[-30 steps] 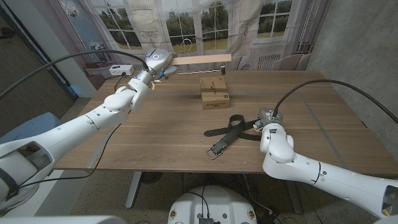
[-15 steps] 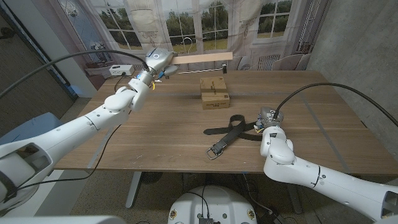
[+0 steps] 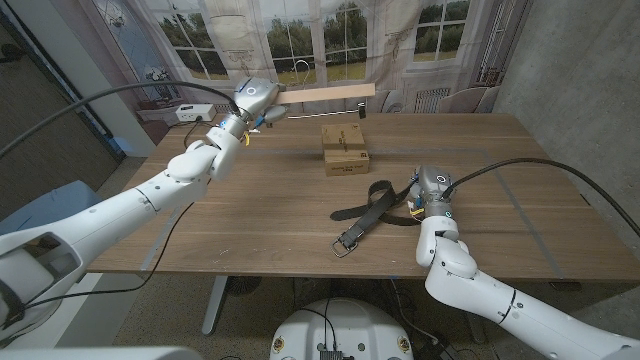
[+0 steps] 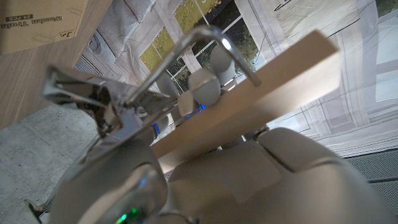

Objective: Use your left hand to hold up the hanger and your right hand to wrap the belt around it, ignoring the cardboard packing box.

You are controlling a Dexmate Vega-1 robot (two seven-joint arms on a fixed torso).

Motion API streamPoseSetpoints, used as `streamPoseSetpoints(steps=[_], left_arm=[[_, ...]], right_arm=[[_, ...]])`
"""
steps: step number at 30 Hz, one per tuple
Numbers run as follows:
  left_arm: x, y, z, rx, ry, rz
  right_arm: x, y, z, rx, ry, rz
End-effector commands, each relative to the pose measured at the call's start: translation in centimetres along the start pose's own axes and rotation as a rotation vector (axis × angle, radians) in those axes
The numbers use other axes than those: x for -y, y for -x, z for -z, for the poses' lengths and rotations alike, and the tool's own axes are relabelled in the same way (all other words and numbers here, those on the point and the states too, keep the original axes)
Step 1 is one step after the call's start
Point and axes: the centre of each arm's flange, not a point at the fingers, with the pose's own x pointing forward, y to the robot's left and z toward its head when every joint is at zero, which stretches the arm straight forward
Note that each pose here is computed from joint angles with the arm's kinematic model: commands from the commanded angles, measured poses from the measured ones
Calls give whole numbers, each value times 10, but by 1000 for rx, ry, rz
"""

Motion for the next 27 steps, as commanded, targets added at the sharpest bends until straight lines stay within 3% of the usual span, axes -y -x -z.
streamPoseSetpoints(steps=[1, 5, 11, 19, 27], left_arm=[[-3, 0, -5, 5, 7, -20], [-4, 1, -5, 0, 12, -28], [-4, 4, -6, -7, 13, -33], [-6, 5, -7, -19, 11, -41], [-4, 2, -10, -22, 11, -45]], right_arm=[[8, 18, 5, -26, -133, 427], [10, 19, 3, -5, -163, 571], [16, 18, 5, 7, -223, 684], [32, 14, 11, 17, -349, 760], [52, 10, 18, 38, -568, 778]])
